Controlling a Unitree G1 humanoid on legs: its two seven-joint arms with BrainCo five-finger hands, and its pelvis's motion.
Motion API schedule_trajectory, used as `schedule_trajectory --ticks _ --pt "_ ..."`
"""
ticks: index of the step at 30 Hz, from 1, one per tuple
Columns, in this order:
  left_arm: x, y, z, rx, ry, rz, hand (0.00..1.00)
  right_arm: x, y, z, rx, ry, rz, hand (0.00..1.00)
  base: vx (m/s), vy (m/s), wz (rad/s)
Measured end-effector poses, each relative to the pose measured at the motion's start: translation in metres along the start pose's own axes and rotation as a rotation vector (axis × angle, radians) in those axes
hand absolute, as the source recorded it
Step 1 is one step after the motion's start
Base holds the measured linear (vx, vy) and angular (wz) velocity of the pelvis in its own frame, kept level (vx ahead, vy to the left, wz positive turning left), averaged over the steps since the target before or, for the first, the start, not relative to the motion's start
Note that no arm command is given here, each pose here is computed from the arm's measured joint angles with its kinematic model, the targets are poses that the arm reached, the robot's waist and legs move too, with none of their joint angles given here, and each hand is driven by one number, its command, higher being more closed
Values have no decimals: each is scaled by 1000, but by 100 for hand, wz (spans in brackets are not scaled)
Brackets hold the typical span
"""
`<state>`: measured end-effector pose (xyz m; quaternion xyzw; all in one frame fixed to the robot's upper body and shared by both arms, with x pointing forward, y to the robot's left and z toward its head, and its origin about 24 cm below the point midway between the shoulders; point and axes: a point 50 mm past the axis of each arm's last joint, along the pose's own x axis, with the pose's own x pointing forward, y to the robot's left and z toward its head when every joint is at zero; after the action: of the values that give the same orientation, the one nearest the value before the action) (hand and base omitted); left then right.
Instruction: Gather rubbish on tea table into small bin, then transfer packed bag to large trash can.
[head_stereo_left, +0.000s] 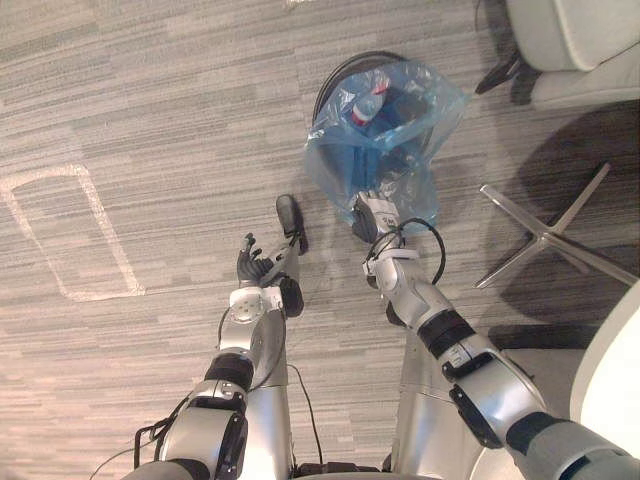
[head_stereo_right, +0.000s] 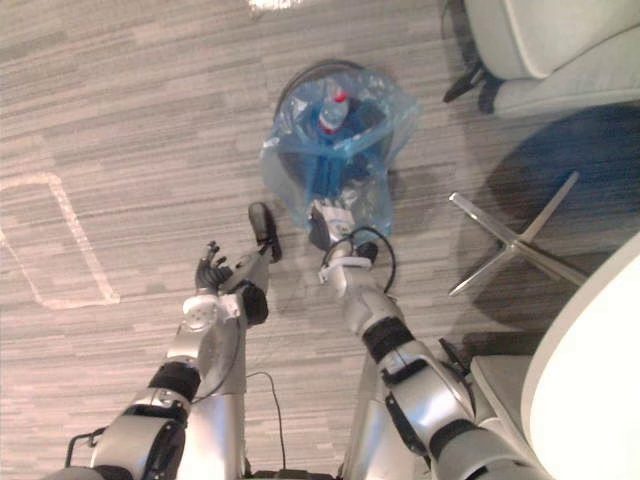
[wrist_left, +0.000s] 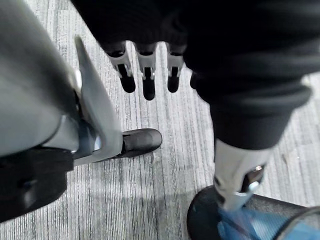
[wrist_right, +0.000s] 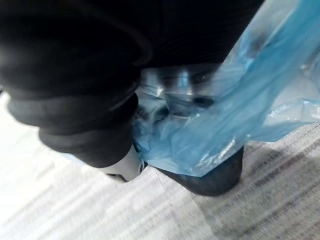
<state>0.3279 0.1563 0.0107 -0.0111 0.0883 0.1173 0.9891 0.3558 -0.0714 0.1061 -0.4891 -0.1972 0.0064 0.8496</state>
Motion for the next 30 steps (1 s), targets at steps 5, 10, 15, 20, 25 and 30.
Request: schedule_trajectory --ticks 5,10,15,20,25,30 --pt "-7 -3 -12 58 22 -39 0 -13 0 10 107 -23 -30 100 -66 -25 -10" --pt "-21 4 -37 109 96 -45 0 -29 -11 27 230 -91 -88 100 -48 -29 -9" --pt "-40 15 -68 179 190 -45 0 -54 -9 40 333 -136 -69 100 27 -23 -3" --pt "-64 26 -107 248 339 -63 0 -72 -7 53 428 -190 -32 100 121 -2 -3" --pt "-85 43 -138 362 479 -81 0 -76 0 54 456 -203 33 100 133 10 -4" --pt "-101 51 -154 408 550 -90 0 -84 16 41 448 -141 134 100 120 12 -13"
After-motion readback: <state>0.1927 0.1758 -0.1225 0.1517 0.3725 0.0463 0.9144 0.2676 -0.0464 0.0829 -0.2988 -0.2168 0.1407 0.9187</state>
